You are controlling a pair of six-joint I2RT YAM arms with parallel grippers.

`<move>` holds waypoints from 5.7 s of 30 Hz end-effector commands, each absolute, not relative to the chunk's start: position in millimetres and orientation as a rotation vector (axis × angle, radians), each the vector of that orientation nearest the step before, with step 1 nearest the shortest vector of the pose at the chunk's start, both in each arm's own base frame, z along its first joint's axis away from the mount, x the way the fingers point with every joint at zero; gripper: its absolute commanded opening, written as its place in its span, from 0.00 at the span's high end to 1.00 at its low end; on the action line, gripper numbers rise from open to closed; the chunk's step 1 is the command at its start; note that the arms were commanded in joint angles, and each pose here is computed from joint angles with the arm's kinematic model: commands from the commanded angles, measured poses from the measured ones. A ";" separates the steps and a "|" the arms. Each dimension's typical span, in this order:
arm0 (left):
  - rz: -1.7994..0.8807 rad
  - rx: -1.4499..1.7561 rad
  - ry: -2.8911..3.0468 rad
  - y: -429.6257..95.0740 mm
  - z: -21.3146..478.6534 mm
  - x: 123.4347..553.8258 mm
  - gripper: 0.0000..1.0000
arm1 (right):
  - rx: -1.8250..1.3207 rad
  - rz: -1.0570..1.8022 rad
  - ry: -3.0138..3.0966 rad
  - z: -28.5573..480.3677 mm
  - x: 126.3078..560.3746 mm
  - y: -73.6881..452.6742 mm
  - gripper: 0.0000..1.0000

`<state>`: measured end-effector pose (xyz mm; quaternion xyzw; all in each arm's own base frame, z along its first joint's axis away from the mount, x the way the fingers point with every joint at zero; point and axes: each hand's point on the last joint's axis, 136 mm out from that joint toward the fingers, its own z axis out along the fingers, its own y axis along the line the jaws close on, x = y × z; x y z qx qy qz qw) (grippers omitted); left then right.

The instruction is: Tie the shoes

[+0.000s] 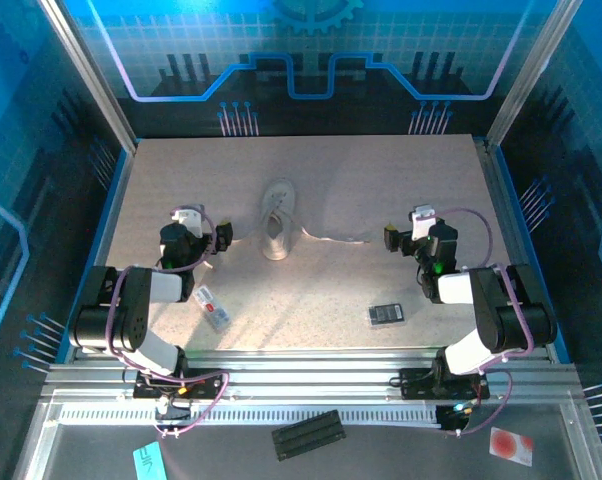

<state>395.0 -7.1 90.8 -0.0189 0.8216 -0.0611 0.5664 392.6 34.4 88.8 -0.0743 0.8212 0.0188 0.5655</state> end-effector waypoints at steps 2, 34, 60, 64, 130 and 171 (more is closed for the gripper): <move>-0.141 -0.042 1.906 -8.0 95.6 398.7 0.01 | -0.165 0.049 1.903 97.7 399.1 31.5 0.00; -0.685 -0.292 2.457 -90.3 74.1 467.1 0.45 | -0.378 0.779 2.495 90.4 454.4 299.3 0.31; -0.338 -0.211 2.679 -157.7 45.4 361.6 0.44 | -0.387 0.700 2.608 76.2 372.2 223.5 0.40; 0.177 -0.585 2.662 -77.7 73.9 348.3 0.43 | -0.162 0.478 2.680 88.6 377.4 174.0 0.31; -0.703 -0.356 2.633 -210.0 75.1 374.5 1.00 | 0.279 0.121 3.033 17.2 373.9 141.7 0.36; -0.843 0.028 2.322 -217.6 213.5 392.9 1.00 | -0.108 0.251 2.720 101.8 406.9 157.0 1.00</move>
